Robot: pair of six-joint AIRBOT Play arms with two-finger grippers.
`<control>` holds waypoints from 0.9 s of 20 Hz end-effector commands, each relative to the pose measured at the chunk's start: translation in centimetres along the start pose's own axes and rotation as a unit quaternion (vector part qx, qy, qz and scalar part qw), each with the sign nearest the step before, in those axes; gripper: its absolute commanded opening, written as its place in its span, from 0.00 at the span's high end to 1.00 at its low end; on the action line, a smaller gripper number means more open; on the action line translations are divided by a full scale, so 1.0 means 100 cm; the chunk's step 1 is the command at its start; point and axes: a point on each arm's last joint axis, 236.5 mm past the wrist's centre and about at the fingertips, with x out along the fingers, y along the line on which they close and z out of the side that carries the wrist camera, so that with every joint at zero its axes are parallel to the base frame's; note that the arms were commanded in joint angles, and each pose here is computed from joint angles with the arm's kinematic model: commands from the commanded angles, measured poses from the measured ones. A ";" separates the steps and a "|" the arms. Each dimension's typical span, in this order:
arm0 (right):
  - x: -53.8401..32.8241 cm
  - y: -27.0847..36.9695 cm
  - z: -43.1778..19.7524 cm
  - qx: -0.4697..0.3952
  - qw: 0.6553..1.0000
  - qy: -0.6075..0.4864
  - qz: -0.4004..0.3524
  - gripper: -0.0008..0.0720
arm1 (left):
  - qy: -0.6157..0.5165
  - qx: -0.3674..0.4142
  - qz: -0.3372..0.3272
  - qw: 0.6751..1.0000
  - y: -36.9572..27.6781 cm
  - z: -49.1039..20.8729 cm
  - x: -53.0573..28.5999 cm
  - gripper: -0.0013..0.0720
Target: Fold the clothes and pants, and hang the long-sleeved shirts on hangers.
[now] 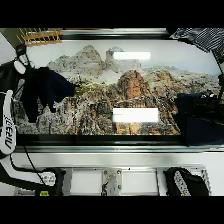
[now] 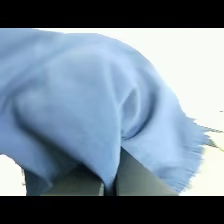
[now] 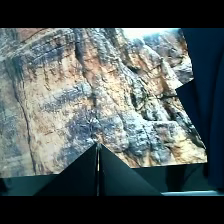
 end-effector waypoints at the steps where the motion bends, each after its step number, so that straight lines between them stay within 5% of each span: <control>1: 0.000 0.000 0.000 0.000 1.000 0.001 0.000 0.96 | -0.033 0.154 -0.088 0.984 -0.142 -0.006 -0.075 0.98; 6: 0.000 0.000 0.000 0.000 1.000 0.000 0.000 0.96 | -0.028 0.322 -0.202 0.925 -0.278 -0.115 -0.152 0.98; 16: 0.000 0.002 0.000 0.002 1.000 0.000 0.005 0.96 | 0.203 0.362 -0.284 0.864 -0.280 -0.353 -0.164 0.97; 17: 0.000 0.003 0.000 0.002 1.000 0.000 0.006 0.96 | 0.219 0.357 -0.296 0.858 -0.284 -0.368 -0.171 0.68; 18: 0.000 0.003 0.000 0.002 1.000 0.000 0.006 0.96 | 0.230 0.349 -0.305 0.856 -0.289 -0.377 -0.177 0.22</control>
